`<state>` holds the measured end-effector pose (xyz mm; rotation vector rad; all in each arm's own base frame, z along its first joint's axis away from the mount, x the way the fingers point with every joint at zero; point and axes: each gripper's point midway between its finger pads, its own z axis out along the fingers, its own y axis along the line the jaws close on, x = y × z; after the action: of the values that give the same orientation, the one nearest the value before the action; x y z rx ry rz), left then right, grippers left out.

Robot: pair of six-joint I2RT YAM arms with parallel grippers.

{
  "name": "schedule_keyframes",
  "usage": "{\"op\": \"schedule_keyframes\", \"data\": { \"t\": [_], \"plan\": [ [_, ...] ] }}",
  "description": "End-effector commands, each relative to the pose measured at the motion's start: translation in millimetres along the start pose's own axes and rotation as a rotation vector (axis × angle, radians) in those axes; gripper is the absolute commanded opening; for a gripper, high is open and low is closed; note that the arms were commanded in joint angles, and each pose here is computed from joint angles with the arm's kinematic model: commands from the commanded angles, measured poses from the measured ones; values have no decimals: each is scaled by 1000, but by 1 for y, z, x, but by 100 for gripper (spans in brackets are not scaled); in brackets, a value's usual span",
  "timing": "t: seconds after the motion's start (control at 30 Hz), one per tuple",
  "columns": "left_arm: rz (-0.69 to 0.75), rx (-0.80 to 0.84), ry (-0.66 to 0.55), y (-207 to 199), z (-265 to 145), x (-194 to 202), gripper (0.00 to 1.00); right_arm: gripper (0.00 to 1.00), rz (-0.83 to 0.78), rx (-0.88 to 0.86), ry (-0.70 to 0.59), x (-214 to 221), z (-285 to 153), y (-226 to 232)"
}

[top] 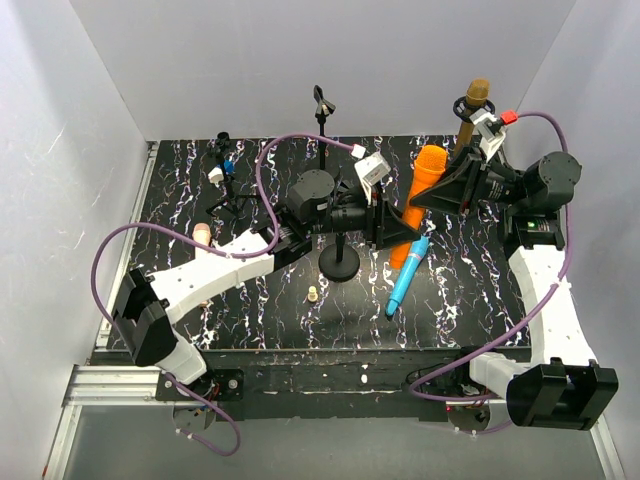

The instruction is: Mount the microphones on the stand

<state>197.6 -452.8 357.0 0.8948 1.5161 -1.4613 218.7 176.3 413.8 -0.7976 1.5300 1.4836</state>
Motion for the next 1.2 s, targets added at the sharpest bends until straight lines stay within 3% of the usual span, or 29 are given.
{"op": "schedule_keyframes", "data": {
  "t": [0.0,0.03,0.07,0.13,0.17,0.2,0.43,0.6,0.7,0.87,1.17],
  "plan": [
    [50,-15,-79,-9,-5,-29,12,1,-8,-14,6,2,0,7],
    [52,-34,-85,-8,-8,-32,26,1,-30,-14,8,2,0,7],
    [55,-64,-89,-5,-13,-34,49,1,-46,-14,12,2,0,6],
    [70,-107,-103,-4,-24,-41,81,1,-81,-5,20,2,0,3],
    [77,-131,-100,-1,-32,-41,95,1,-89,8,22,0,0,2],
    [90,-146,-105,0,-41,-45,98,1,-131,23,21,-2,0,0],
    [181,-268,-37,21,-122,-52,98,1,-253,164,28,-6,-3,-29],
    [373,-352,148,54,-157,-35,98,1,-297,229,2,-12,-4,-52],
    [500,-325,230,74,-161,-22,98,1,-286,209,-7,-8,5,-58],
    [712,-206,195,98,-154,-29,98,1,-321,170,-4,-6,15,-63],
    [700,16,159,118,-126,-30,98,1,-314,133,3,-2,21,-70]
  ]
}}
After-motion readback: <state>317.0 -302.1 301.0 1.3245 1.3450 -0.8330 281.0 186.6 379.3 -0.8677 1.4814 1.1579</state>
